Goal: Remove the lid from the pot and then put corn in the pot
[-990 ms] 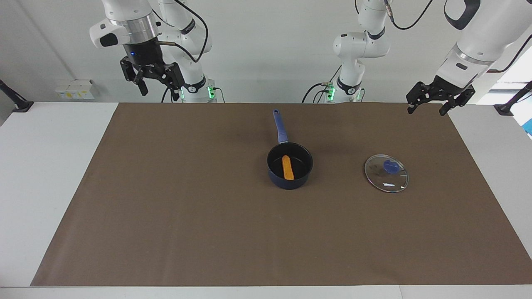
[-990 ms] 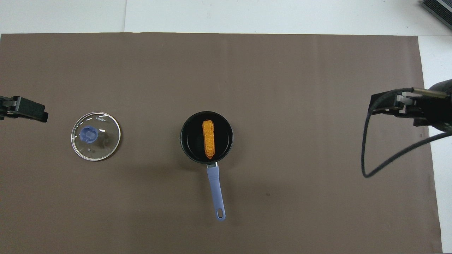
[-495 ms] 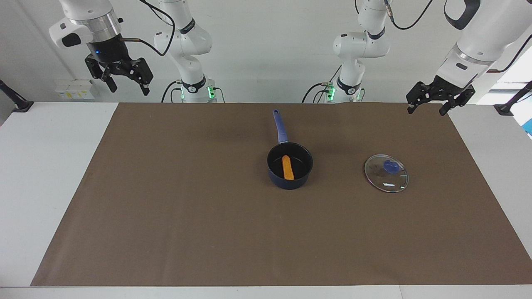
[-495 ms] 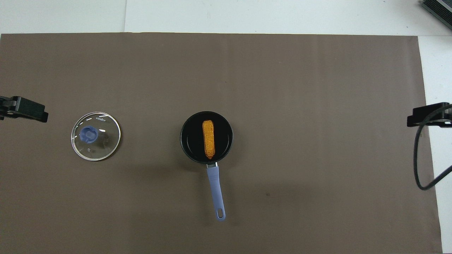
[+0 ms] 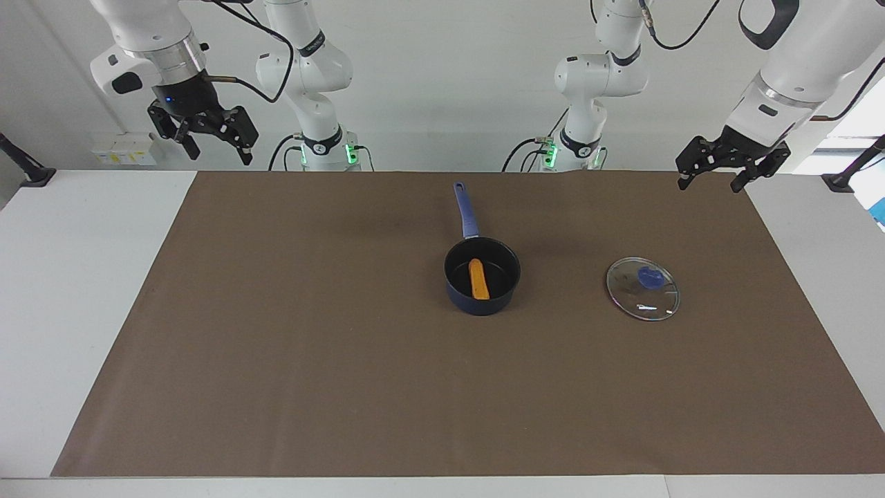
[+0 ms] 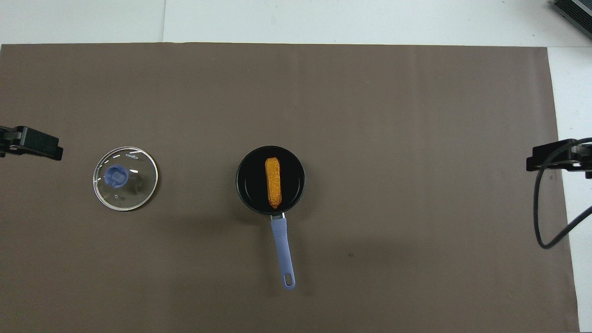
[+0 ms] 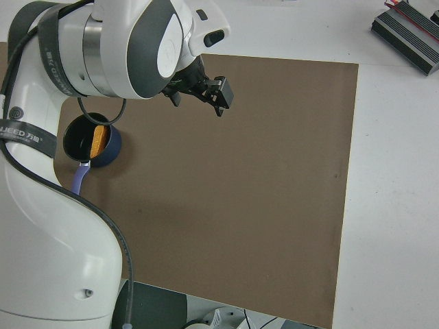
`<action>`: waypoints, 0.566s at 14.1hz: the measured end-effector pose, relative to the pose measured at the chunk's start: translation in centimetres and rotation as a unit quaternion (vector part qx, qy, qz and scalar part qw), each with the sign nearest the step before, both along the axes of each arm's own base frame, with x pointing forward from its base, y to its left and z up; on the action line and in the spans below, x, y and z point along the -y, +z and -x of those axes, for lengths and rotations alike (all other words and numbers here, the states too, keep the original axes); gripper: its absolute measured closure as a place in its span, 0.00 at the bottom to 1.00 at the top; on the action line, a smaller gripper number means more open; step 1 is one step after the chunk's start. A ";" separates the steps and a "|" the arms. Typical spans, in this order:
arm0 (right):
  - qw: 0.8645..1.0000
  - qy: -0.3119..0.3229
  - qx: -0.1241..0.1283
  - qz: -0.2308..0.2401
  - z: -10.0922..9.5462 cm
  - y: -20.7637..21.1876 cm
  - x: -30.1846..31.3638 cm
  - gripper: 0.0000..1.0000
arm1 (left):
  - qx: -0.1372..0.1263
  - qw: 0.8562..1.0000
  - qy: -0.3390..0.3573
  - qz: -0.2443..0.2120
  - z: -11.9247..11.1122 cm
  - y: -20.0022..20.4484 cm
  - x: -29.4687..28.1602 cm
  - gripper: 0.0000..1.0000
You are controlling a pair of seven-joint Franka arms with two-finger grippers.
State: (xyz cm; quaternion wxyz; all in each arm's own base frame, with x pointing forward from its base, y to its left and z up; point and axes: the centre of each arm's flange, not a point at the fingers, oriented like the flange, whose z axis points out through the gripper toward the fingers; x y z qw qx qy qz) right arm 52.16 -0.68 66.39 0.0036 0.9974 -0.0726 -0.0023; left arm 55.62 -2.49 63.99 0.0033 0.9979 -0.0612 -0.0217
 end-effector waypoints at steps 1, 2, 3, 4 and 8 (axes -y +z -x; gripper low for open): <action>1.000 0.003 -0.001 0.000 0.1 -0.1 -0.3 0.00 | 0.000 1.000 0.000 0.000 0.0 0.0 0.0 0.00; 1.000 0.007 -0.003 0.000 0.3 -0.2 -0.7 0.00 | 0.000 1.000 0.000 0.000 0.0 0.0 0.0 0.00; 1.000 0.012 -0.005 0.000 0.6 -0.4 -1.3 0.00 | 0.000 1.000 0.000 0.000 0.0 0.0 0.0 0.00; 1.000 0.019 -0.007 0.000 1.0 -0.5 -2.0 0.00 | 0.000 1.000 0.000 0.000 0.0 0.0 0.0 0.00; 1.000 0.020 -0.009 -0.001 1.7 -0.5 -2.0 0.00 | 0.000 1.000 0.000 0.000 0.0 0.0 0.0 0.00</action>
